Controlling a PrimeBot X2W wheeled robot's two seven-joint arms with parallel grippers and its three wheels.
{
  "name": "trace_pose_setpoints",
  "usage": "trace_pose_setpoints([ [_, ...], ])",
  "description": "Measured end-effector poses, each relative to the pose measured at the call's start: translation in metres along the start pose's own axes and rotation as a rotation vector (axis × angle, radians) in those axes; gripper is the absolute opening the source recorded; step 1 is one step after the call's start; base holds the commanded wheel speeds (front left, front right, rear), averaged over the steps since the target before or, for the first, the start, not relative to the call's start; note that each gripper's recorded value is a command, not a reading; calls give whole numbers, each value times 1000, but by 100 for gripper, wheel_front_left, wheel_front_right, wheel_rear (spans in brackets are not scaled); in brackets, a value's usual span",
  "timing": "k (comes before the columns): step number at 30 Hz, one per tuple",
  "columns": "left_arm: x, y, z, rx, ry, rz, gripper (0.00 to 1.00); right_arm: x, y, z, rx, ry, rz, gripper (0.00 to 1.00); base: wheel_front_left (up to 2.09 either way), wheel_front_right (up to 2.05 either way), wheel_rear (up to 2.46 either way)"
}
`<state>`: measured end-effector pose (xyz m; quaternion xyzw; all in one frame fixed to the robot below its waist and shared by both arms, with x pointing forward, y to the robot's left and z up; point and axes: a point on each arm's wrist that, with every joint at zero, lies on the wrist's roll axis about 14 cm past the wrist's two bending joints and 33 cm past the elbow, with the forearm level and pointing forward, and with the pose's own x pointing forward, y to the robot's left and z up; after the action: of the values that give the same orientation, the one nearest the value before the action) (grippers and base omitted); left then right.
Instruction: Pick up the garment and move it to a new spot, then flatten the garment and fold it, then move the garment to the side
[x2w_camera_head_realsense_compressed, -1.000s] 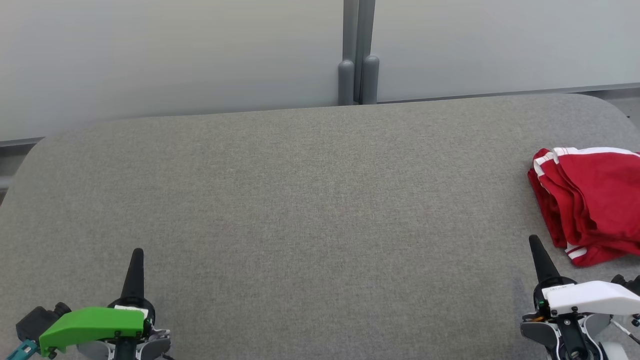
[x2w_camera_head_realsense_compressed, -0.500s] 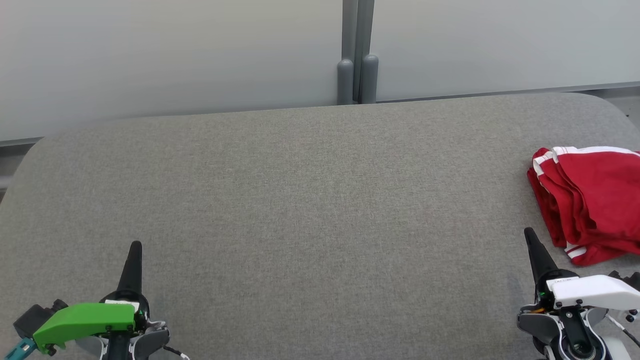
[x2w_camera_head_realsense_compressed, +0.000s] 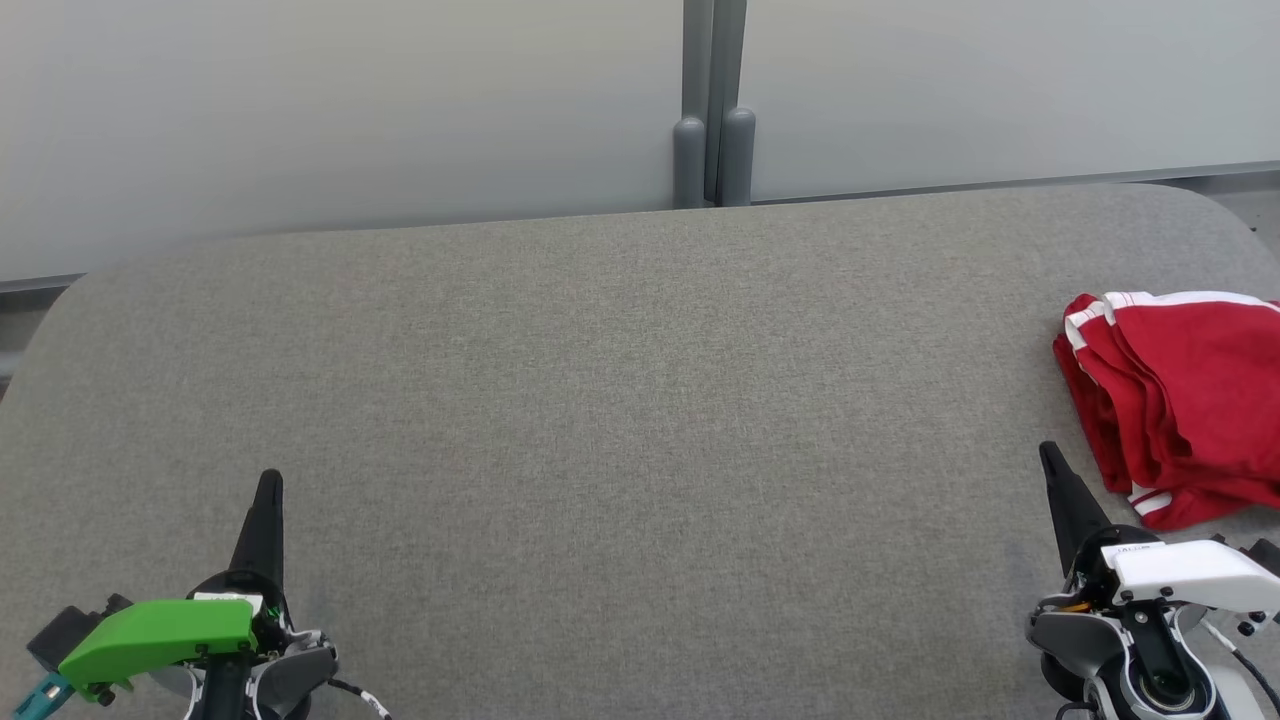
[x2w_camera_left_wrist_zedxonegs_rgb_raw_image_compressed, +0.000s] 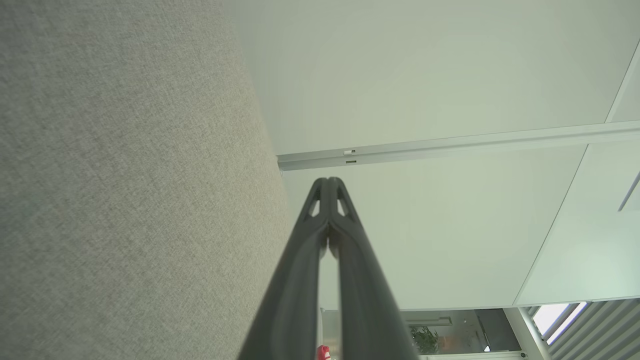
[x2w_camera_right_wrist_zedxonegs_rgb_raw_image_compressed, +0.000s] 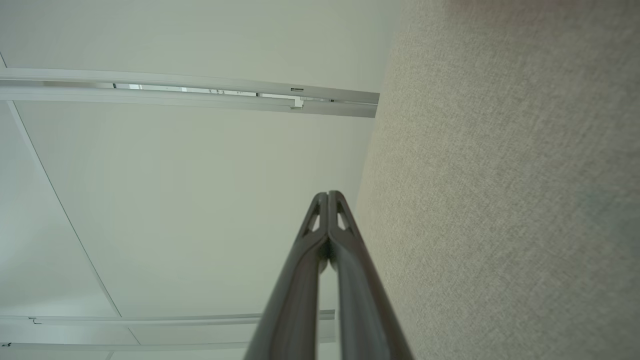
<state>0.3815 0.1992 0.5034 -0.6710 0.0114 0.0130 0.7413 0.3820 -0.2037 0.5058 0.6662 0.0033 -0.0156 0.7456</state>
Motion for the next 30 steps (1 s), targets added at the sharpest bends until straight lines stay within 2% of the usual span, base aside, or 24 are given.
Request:
trace_pose_setpoints([
  [15, 4, -9, 0, -103, 7, -31, 0, 3, 7, -2, 115, 15, 26, 0, 0, 0, 0],
  [30, 5, -10, 0, -104, 6, -34, 0, 3, 7, -3, 116, 17, 27, 0, 0, 0, 0],
])
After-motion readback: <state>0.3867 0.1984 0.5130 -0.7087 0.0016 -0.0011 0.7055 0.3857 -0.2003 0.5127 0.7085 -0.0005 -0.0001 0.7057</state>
